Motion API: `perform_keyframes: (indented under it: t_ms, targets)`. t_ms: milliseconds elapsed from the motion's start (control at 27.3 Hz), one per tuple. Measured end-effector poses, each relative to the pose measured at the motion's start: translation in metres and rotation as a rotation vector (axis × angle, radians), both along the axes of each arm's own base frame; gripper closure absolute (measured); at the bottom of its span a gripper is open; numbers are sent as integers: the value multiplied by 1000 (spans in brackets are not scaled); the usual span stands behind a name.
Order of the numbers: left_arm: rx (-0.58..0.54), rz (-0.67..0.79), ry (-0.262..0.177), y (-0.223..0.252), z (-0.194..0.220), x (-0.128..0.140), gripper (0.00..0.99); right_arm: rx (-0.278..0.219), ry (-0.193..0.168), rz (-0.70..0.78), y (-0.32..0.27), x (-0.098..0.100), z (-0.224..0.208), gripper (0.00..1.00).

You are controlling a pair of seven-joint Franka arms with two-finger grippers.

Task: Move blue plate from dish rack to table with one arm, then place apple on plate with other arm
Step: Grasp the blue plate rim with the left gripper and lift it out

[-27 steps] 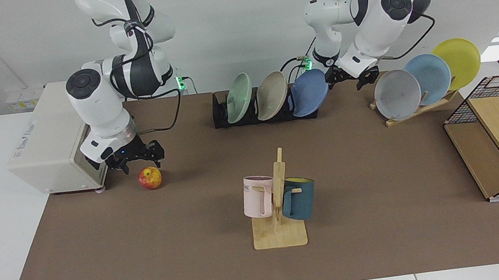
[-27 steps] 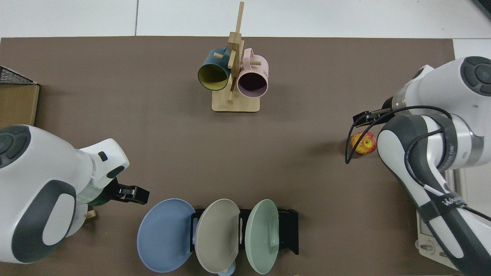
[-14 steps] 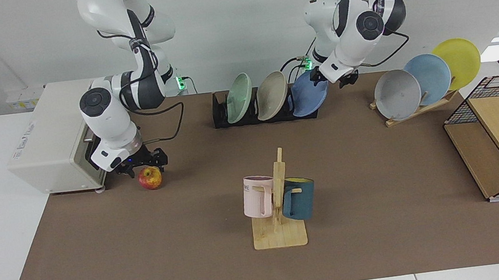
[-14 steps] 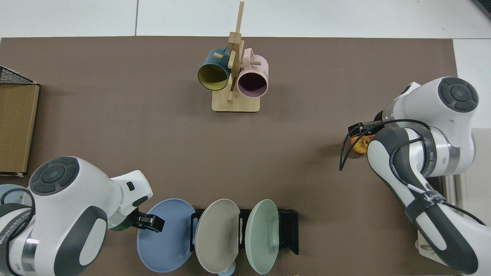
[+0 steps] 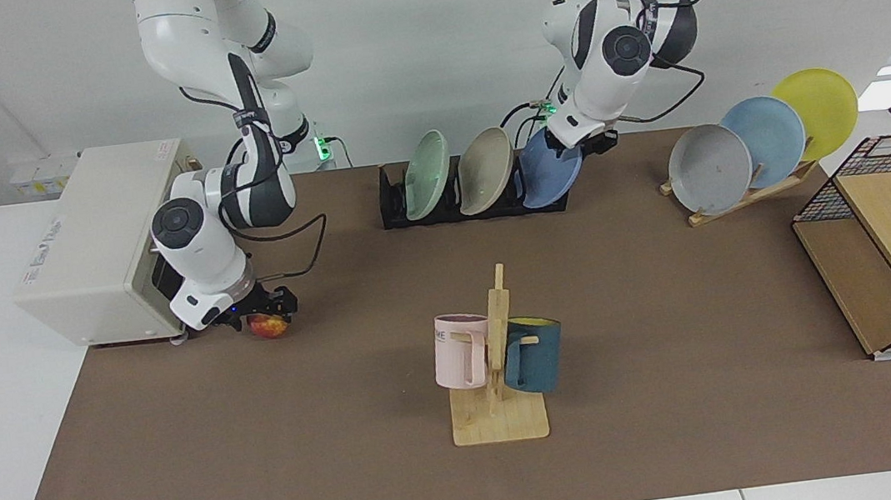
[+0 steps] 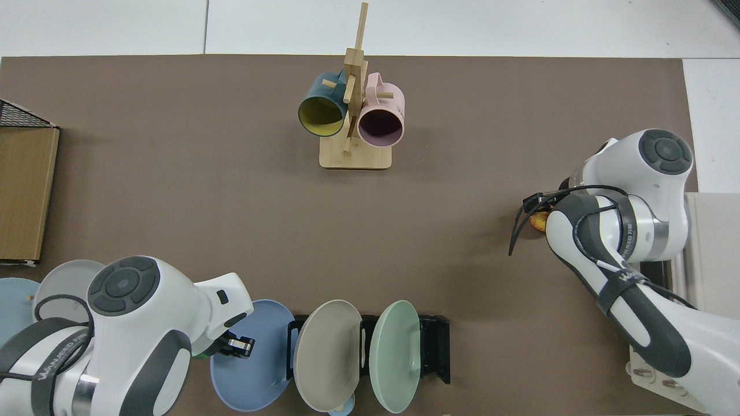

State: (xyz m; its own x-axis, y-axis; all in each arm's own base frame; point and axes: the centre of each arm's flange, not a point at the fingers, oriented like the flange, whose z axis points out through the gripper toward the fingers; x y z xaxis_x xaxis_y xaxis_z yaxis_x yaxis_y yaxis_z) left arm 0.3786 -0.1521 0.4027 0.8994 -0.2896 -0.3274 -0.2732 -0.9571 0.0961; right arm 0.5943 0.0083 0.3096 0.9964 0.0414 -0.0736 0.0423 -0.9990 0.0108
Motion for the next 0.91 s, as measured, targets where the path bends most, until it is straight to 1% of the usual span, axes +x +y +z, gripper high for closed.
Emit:
perform_keyframes:
  t_ms: [37,73,220,256,329,366,439,476,512,659,841,878,915]
  targets:
    - [0,0,0,0,0,0,542,0,2,0,0,0,-3,0]
    - [0,0,-1,0,0,0,551,-1,4,1,0,0,-6,0]
    - [0,0,-2,0,1,0,551,-1,16,2,1,0,-13,0]
    - [0,0,-3,0,1,0,573,-1,18,2,1,0,-15,0]
    - [0,1,-3,0,2,0,573,-2,22,3,1,0,-17,0]
    - [1,3,-5,0,2,0,604,-2,24,3,2,0,-18,0]
    - [1,8,-9,0,4,0,736,-2,29,4,2,-2,-20,0]
    - [1,11,-13,0,6,1,767,-2,32,5,3,-3,-22,0]
    - [1,12,-17,1,8,1,868,-2,35,5,3,-4,-23,0]
    - [13,3,-39,1,15,3,868,-2,46,8,4,-8,-27,0]
    - [36,-11,-71,2,26,8,868,-2,46,10,5,-8,-27,22]
    - [44,-16,-80,3,29,10,868,-2,46,10,5,-8,-27,35]
    - [53,-22,-89,3,32,11,868,-2,46,10,5,-8,-27,75]
